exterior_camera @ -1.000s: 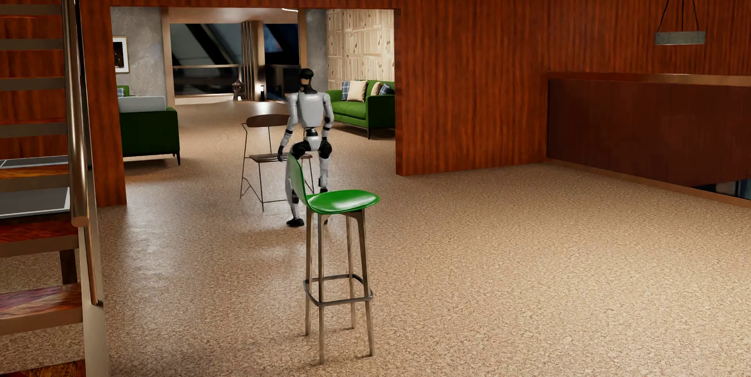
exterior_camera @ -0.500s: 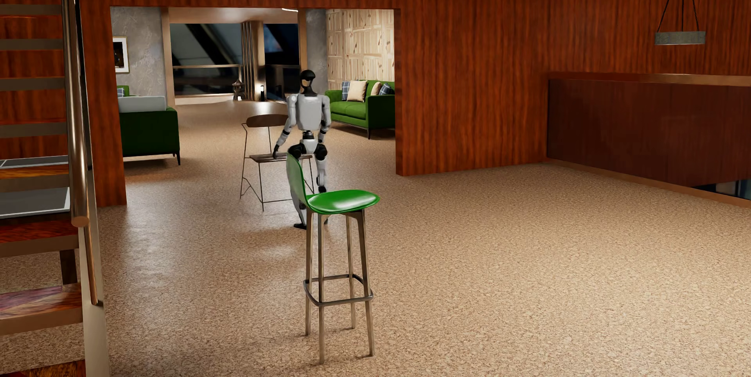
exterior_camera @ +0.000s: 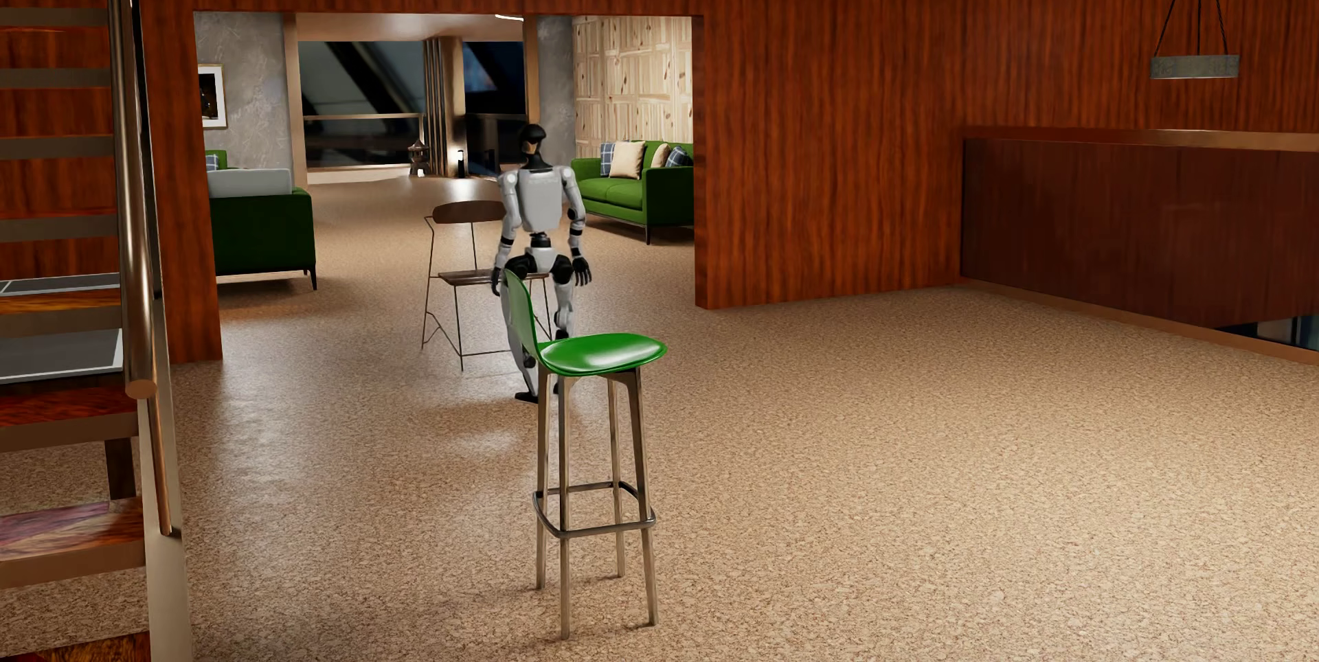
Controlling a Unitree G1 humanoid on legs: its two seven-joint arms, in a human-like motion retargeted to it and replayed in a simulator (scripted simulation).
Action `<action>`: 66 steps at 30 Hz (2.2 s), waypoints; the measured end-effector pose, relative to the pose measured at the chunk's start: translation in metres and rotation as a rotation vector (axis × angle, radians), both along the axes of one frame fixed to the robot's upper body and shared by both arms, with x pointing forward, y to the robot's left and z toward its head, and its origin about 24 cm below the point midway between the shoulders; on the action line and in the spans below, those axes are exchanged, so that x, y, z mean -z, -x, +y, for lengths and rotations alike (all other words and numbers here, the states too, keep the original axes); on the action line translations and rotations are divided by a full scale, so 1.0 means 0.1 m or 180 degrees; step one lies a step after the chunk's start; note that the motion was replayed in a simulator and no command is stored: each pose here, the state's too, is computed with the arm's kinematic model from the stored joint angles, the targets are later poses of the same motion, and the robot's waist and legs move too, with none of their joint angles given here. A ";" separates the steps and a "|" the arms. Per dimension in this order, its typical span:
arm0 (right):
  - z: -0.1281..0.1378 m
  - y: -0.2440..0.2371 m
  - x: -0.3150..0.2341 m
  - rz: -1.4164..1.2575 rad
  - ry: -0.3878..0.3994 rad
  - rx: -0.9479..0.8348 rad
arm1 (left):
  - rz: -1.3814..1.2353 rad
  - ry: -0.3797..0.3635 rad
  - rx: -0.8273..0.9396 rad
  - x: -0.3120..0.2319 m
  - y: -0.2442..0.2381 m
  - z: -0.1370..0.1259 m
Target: Head to the chair
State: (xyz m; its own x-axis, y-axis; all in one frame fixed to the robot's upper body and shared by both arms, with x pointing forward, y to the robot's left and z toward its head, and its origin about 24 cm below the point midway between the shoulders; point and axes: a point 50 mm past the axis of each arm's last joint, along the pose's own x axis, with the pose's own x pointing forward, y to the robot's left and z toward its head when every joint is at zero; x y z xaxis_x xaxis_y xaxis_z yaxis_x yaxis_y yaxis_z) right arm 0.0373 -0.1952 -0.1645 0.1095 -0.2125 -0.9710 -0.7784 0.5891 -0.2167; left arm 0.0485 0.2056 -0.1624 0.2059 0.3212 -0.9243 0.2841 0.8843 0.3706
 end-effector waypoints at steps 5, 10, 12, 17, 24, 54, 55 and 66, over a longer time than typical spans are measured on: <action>0.07 -0.73 -0.16 -0.0675 0.0052 -0.0704 | -0.0398 0.0030 0.0182 -0.08 -0.48 -0.09; 0.08 -1.49 -0.53 -0.1657 0.0135 -0.0841 | -0.0909 0.0016 0.0269 -0.21 -0.74 -0.15; 0.13 -1.65 -0.64 -0.1906 0.0096 -0.0815 | -0.0894 -0.0031 0.0232 -0.21 -0.74 -0.11; 0.26 -1.60 -0.57 -0.1810 -0.0066 -0.0627 | -0.0497 -0.0083 0.0114 -0.12 -0.49 0.00; 0.07 -0.82 -0.13 -0.0531 0.0001 -0.0514 | -0.0295 -0.0109 -0.0051 -0.08 -0.25 0.09; 0.20 -1.24 -0.33 -0.1281 0.0016 -0.0693 | -0.0755 -0.0059 0.0836 -0.21 -0.88 -0.20; 0.21 -1.26 -0.34 -0.1296 0.0015 -0.0704 | -0.0747 -0.0053 0.0836 -0.21 -0.87 -0.20; 0.19 -1.34 -0.37 -0.1394 0.0049 -0.0813 | -0.0757 -0.0119 0.0935 -0.19 -0.65 -0.13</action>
